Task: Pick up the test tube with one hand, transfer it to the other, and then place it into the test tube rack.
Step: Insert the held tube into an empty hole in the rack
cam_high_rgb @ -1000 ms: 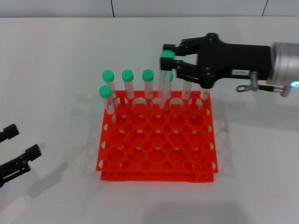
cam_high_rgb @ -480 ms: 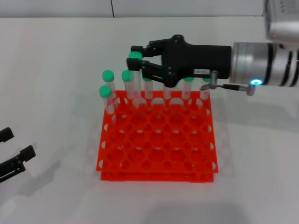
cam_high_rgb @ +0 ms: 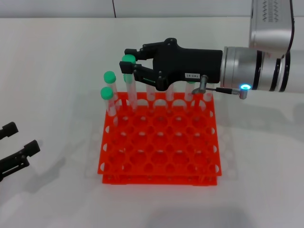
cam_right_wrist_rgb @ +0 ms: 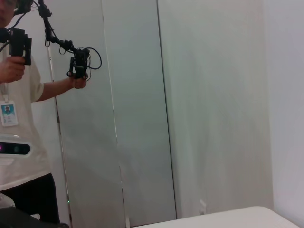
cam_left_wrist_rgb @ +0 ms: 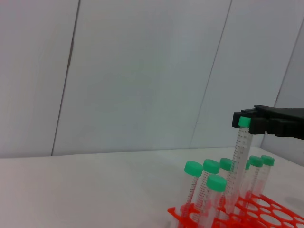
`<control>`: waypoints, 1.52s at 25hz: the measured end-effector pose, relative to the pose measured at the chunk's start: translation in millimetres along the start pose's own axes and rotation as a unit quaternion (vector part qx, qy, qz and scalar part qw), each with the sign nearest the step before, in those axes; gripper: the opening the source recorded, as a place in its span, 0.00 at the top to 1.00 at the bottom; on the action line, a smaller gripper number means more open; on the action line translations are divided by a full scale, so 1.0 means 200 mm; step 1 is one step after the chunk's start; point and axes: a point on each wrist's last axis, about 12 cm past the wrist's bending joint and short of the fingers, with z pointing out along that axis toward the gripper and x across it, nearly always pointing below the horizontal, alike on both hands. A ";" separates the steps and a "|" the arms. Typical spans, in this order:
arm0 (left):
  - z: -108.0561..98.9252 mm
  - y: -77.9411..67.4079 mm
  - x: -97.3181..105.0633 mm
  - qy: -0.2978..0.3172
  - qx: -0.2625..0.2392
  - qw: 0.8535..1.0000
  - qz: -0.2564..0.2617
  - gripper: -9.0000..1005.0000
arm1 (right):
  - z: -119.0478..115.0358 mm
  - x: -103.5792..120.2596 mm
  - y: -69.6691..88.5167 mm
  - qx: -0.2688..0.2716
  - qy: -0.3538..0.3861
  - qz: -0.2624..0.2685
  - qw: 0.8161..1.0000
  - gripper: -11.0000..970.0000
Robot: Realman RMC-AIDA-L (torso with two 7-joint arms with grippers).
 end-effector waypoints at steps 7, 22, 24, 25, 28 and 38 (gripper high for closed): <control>0.01 0.00 0.00 -0.001 0.002 1.000 -0.002 0.17 | 0.03 0.02 0.02 -0.002 0.004 -0.003 1.000 0.69; 0.04 0.01 0.00 -0.005 0.007 1.000 -0.006 0.17 | 0.06 0.07 0.05 0.010 0.022 -0.016 1.000 0.69; 0.05 0.01 0.00 -0.005 0.009 1.000 -0.007 0.17 | 0.08 0.08 0.05 0.011 0.032 -0.021 0.999 0.69; 0.05 0.01 0.00 -0.006 0.010 1.000 -0.007 0.17 | 0.08 0.08 0.06 0.011 0.035 -0.024 0.999 0.69; 0.06 0.01 0.00 -0.004 0.014 1.000 -0.009 0.17 | 0.08 0.10 0.07 0.018 0.035 -0.027 0.999 0.68; 0.08 0.01 0.00 0.000 0.018 1.000 -0.010 0.17 | 0.05 0.16 0.10 0.031 0.039 -0.031 0.998 0.68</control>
